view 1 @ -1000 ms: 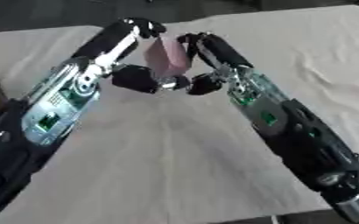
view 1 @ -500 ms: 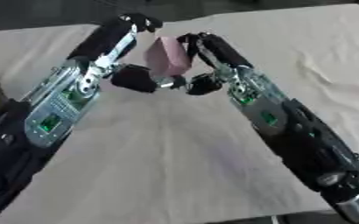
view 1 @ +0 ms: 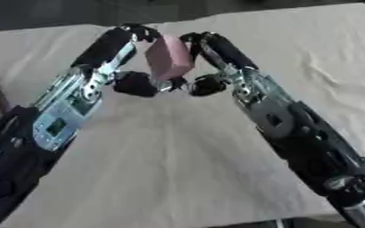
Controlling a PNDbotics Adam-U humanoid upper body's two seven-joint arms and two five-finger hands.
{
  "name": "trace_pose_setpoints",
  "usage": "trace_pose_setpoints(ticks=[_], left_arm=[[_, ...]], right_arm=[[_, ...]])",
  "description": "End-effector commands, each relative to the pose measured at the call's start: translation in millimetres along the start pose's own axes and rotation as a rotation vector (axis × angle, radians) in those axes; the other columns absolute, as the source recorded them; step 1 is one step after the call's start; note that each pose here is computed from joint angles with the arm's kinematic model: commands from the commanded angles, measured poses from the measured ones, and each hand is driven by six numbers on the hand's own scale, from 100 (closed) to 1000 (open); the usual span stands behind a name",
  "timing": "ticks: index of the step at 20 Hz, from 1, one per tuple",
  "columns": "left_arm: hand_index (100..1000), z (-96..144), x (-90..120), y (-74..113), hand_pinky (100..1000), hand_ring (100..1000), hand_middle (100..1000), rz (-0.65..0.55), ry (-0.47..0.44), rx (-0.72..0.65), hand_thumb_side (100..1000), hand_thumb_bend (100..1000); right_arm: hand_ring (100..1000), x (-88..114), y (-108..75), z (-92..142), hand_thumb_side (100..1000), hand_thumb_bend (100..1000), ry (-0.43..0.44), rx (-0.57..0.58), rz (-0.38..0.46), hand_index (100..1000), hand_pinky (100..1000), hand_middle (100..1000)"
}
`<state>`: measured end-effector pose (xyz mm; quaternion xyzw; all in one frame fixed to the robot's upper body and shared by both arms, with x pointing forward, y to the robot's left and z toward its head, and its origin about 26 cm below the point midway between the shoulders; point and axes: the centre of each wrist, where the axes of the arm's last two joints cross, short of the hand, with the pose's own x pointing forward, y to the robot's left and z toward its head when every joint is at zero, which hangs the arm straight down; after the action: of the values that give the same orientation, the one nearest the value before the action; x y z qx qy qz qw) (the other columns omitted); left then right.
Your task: Pick up the objects with one hand, pass them to the other hand, and then place them into the box on the other side of the table.
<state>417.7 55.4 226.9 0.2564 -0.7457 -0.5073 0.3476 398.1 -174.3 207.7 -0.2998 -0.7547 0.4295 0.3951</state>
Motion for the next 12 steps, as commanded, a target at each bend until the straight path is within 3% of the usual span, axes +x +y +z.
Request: trace_pose_setpoints(ticks=[1, 3, 8, 12], left_arm=[[837, -3.8, -0.4, 7.0, 981, 827, 728, 0.014, 0.000, 0.043, 501, 495], [831, -4.4, -0.9, 5.5, 980, 825, 723, 0.036, 0.000, 0.056, 490, 456], [785, -4.8, 0.0, 3.5, 973, 812, 700, 0.093, -0.004, 0.089, 438, 249], [700, -4.7, 0.3, 1.4, 953, 780, 646, 0.122, -0.001, 0.097, 289, 100]], right_arm=[[664, 6.6, -9.2, -1.5, 100, 304, -0.042, -0.021, 0.002, 559, 727, 430], [662, 6.5, -8.6, -1.5, 100, 306, -0.047, -0.016, 0.002, 558, 726, 429], [660, 6.2, -7.1, -1.5, 100, 310, -0.053, 0.004, 0.008, 557, 727, 429], [660, 6.0, -6.5, -1.4, 100, 311, -0.055, 0.010, 0.009, 557, 727, 429]])
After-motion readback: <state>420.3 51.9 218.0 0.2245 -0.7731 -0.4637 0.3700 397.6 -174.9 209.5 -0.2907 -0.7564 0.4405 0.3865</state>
